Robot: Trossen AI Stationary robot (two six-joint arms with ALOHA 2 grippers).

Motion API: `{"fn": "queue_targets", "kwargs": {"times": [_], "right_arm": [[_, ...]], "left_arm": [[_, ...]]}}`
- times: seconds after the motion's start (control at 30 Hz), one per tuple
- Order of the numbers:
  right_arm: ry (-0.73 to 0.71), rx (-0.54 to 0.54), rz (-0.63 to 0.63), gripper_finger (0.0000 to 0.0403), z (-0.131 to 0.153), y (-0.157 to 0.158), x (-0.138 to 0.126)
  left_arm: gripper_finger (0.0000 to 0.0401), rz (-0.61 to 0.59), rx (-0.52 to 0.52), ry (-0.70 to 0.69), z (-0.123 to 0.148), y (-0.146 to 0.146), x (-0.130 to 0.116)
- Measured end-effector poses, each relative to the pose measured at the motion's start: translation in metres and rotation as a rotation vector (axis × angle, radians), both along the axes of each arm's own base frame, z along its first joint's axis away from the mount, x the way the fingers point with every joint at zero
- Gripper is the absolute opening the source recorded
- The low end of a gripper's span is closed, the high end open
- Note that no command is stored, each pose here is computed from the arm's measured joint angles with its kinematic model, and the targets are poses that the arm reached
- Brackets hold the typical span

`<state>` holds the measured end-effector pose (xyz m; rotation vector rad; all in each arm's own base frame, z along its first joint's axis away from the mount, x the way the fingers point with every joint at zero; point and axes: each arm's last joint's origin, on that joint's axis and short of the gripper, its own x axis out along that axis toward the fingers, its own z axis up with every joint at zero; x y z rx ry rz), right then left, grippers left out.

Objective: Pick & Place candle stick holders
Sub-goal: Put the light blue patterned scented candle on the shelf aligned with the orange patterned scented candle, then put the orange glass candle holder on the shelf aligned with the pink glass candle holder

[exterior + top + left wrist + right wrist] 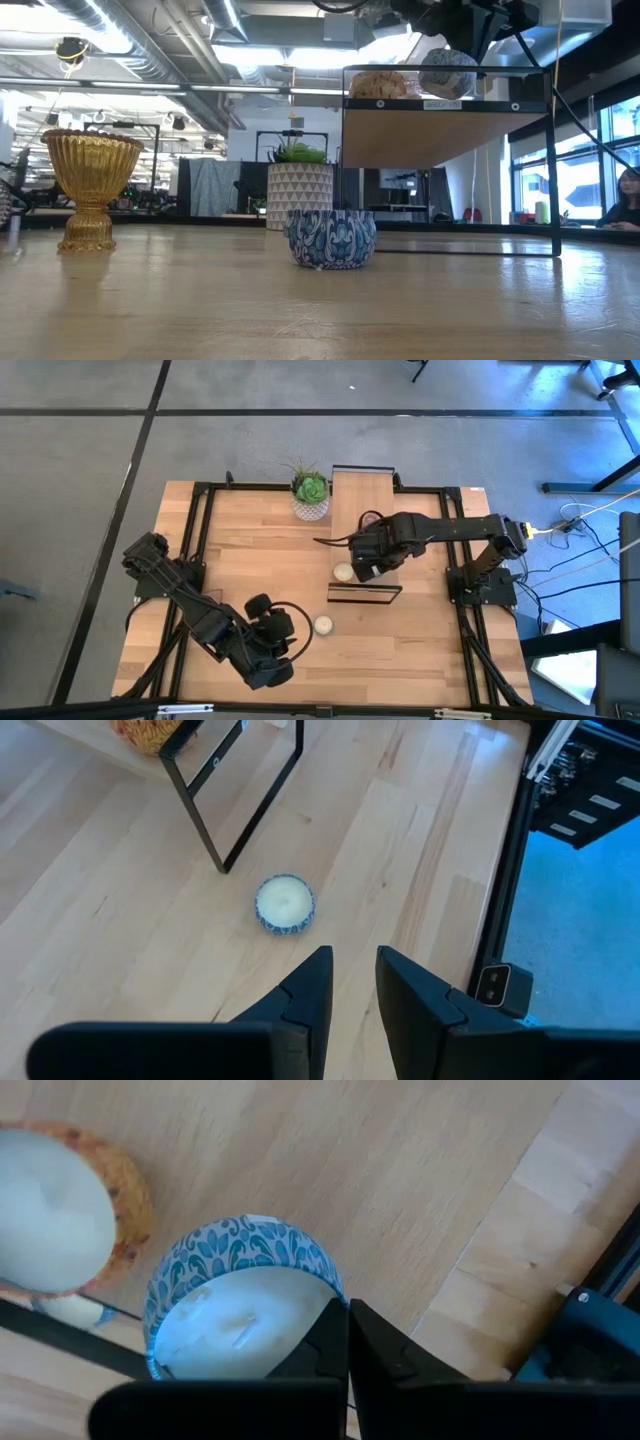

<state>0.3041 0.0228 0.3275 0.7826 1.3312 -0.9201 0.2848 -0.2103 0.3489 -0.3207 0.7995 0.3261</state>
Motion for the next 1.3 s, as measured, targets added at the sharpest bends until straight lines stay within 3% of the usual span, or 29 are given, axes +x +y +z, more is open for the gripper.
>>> {"fn": "queue_targets", "kwargs": {"times": [0.37, 0.73, 1.3], "right_arm": [[0.076, 0.026, 0.020, 0.0000, -0.021, -0.004, 0.015], [0.078, 0.052, 0.025, 0.0003, -0.021, -0.001, 0.015], [0.041, 0.039, 0.033, 0.0097, -0.012, -0.001, 0.017]], "left_arm": [[0.0074, -0.003, 0.001, 0.000, 0.000, -0.001, -0.001], [0.0074, -0.007, 0.011, -0.008, 0.000, -0.004, -0.003], [0.0074, -0.012, 0.017, -0.007, 0.000, -0.004, -0.003]]}}
